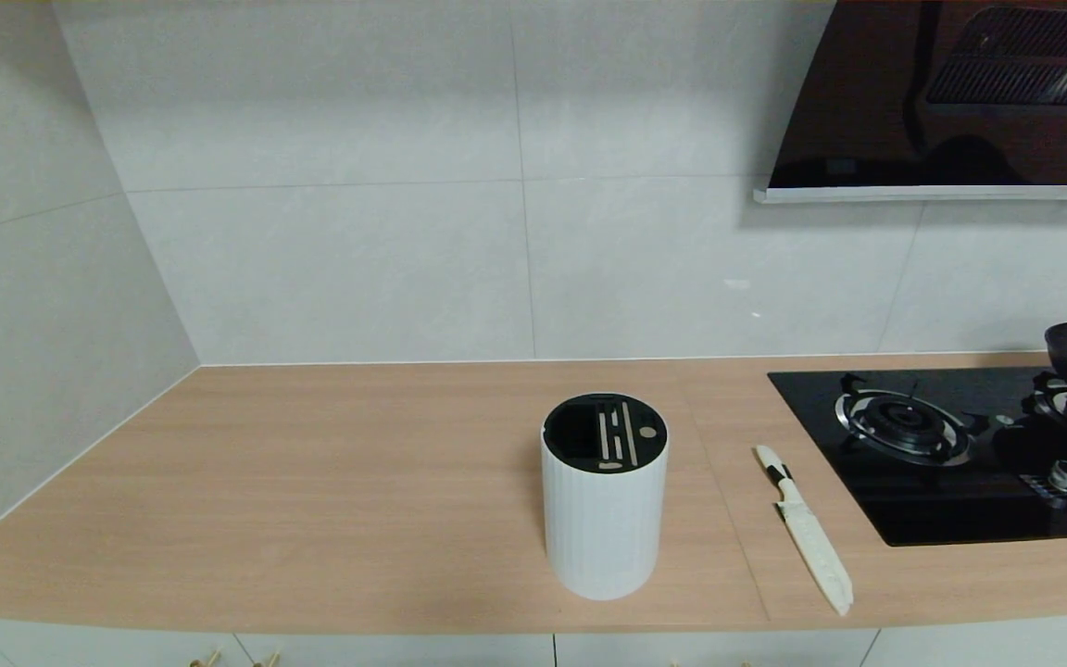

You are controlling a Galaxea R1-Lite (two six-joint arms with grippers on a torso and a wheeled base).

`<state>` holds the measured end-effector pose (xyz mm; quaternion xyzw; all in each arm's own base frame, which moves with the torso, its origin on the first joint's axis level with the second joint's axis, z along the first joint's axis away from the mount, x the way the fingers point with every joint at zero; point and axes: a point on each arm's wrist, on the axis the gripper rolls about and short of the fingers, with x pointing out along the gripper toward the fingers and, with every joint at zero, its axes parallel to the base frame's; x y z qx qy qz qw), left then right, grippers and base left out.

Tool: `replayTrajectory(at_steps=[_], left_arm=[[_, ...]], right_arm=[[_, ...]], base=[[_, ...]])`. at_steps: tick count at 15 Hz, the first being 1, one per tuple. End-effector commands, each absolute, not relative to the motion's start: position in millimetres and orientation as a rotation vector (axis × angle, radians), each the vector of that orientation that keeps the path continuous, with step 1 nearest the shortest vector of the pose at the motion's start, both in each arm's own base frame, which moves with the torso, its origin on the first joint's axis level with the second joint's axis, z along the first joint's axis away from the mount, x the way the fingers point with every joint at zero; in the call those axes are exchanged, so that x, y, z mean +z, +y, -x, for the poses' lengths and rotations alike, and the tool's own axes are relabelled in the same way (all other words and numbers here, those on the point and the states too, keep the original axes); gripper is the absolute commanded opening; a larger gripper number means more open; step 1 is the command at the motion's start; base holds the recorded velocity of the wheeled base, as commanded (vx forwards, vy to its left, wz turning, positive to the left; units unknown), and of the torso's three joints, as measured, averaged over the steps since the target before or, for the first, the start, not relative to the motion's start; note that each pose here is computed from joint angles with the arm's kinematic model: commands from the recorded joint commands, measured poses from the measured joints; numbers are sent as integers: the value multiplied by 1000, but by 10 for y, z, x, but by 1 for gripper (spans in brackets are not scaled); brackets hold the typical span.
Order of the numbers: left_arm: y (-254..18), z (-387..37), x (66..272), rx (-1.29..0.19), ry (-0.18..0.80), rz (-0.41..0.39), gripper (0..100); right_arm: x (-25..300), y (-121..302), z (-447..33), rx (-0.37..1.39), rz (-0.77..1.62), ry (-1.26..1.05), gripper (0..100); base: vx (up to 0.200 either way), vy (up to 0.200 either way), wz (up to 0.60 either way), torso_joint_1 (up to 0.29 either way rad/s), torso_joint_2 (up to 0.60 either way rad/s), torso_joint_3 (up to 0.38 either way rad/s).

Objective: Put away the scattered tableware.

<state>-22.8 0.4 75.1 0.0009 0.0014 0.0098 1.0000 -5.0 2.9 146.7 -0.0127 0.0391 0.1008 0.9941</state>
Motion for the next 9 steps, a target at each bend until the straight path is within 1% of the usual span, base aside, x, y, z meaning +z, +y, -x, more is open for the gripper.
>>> replayTrajectory(at_steps=[1, 4, 5, 6, 7, 8, 9], left_arm=[[4, 228, 752, 20, 3, -2, 100], [4, 228, 752, 20, 3, -2, 100], [4, 228, 752, 20, 3, -2, 100], [4, 228, 752, 20, 3, -2, 100], [4, 228, 752, 20, 3, -2, 100], [4, 228, 752, 20, 3, -2, 100], [4, 228, 752, 20, 3, -2, 100]], right_arm=[[1767, 89, -622, 247, 9, 341, 100], [1784, 129, -1103, 245, 4, 416, 100], [1671, 158, -1460, 237, 4, 459, 100], [1582, 173, -1649, 233, 4, 485, 100], [1542, 180, -1730, 233, 2, 496, 100], [1366, 202, -1993, 232, 0, 545, 100], [1266, 214, -2130, 222, 4, 554, 100]], base=[[0, 0, 0, 0, 0, 0], [0, 0, 0, 0, 0, 0], [0, 0, 0, 0, 0, 0], [0, 0, 0, 0, 0, 0], [0, 0, 0, 0, 0, 0], [0, 0, 0, 0, 0, 0], [0, 0, 0, 0, 0, 0]])
